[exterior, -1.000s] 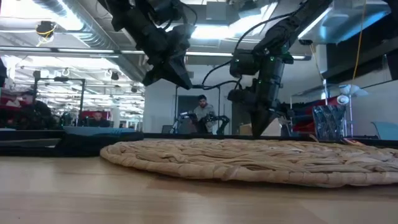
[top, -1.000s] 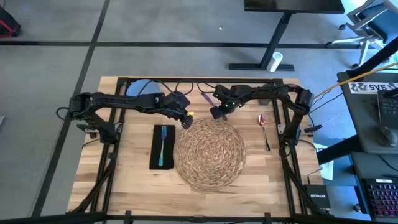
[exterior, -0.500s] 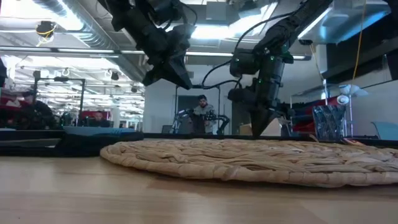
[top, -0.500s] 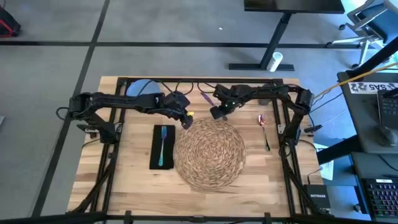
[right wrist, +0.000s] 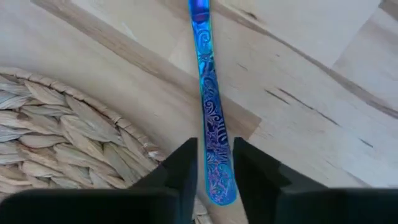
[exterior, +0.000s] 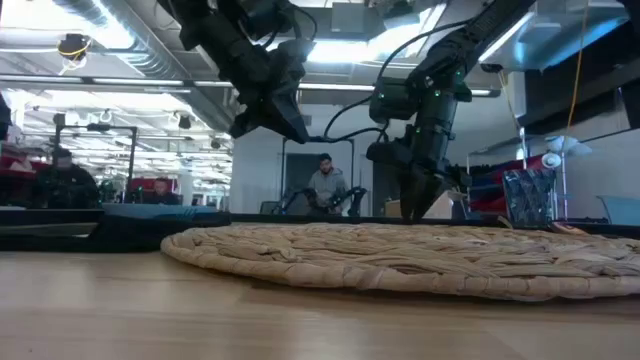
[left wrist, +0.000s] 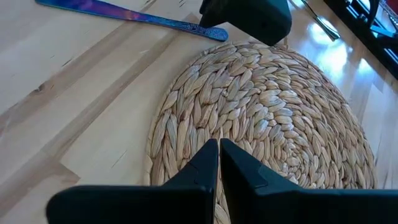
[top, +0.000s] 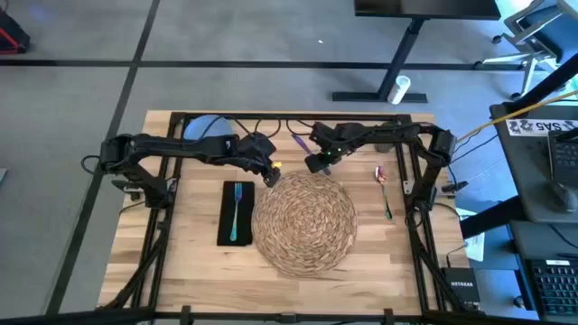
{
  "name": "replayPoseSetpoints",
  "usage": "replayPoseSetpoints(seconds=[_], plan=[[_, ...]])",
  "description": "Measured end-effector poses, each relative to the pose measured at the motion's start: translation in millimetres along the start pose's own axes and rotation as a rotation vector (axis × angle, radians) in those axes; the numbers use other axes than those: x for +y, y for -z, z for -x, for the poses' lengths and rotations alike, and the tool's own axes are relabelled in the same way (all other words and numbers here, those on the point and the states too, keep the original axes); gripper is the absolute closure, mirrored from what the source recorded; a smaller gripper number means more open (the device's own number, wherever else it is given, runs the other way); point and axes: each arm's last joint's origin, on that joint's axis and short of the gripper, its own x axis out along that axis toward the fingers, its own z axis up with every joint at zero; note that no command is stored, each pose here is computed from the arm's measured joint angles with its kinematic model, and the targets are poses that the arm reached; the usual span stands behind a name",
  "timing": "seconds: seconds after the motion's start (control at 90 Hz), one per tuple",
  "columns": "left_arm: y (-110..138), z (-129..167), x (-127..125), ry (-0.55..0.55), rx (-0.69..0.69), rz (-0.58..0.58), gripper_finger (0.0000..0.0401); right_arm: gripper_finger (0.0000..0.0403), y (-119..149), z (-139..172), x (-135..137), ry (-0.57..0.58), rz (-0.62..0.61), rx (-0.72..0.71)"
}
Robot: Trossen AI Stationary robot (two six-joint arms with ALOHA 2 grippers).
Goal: Set table place
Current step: Put the blue table knife on top of the brown placemat
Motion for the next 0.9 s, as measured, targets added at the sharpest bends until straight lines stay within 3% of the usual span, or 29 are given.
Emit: replayPoseSetpoints(seconds=[0.711,0.9], plan=[[0,0,0,-0.001,0.000,0.001,0.0401,0.0293,14,-21,-11,-0.036,-0.004,0.001],[0,0,0,-0.001,0.000,0.001,0.0401,0.0326,14,-21,-10,-0.039,-0.008,-0.003]])
